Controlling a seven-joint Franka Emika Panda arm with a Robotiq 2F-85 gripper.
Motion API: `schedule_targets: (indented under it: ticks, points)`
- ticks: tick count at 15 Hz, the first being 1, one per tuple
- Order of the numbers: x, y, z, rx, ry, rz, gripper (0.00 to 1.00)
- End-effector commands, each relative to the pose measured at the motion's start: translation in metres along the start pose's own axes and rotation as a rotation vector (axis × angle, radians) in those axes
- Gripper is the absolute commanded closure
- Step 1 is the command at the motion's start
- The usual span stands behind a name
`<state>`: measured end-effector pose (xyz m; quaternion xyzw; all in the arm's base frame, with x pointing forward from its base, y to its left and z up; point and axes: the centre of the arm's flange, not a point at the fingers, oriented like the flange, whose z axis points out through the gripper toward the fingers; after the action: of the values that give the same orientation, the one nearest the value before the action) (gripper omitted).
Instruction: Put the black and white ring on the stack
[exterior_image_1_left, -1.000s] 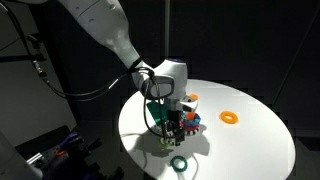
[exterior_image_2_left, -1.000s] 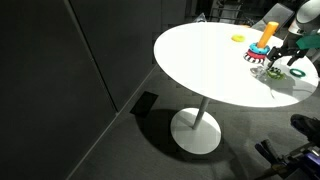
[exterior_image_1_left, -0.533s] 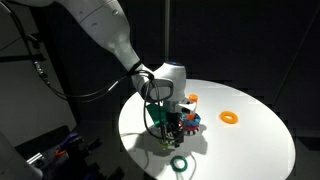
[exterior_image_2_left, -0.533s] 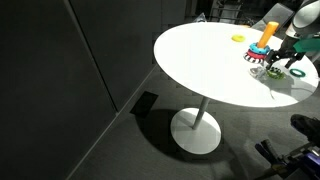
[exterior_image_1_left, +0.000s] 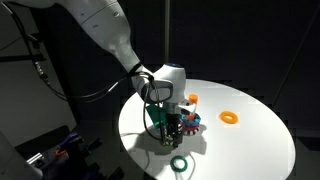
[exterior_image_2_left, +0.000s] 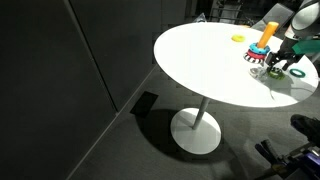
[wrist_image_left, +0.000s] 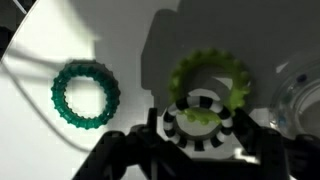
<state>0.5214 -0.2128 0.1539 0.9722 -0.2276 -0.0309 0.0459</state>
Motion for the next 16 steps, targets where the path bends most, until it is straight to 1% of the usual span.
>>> schedule_targets:
  ticks: [1,2,4,7,16]
  points:
    - [0.006,-0.002,-0.003,-0.004,0.014,0.022,0.53]
    - [0.007,-0.001,-0.007,-0.002,0.015,0.025,0.61]
    - [0.007,0.002,-0.018,0.005,0.015,0.032,0.61]
    - [0.009,0.007,-0.042,0.012,0.041,0.040,0.61]
    - [0.013,0.026,-0.129,0.021,0.170,0.062,0.61]
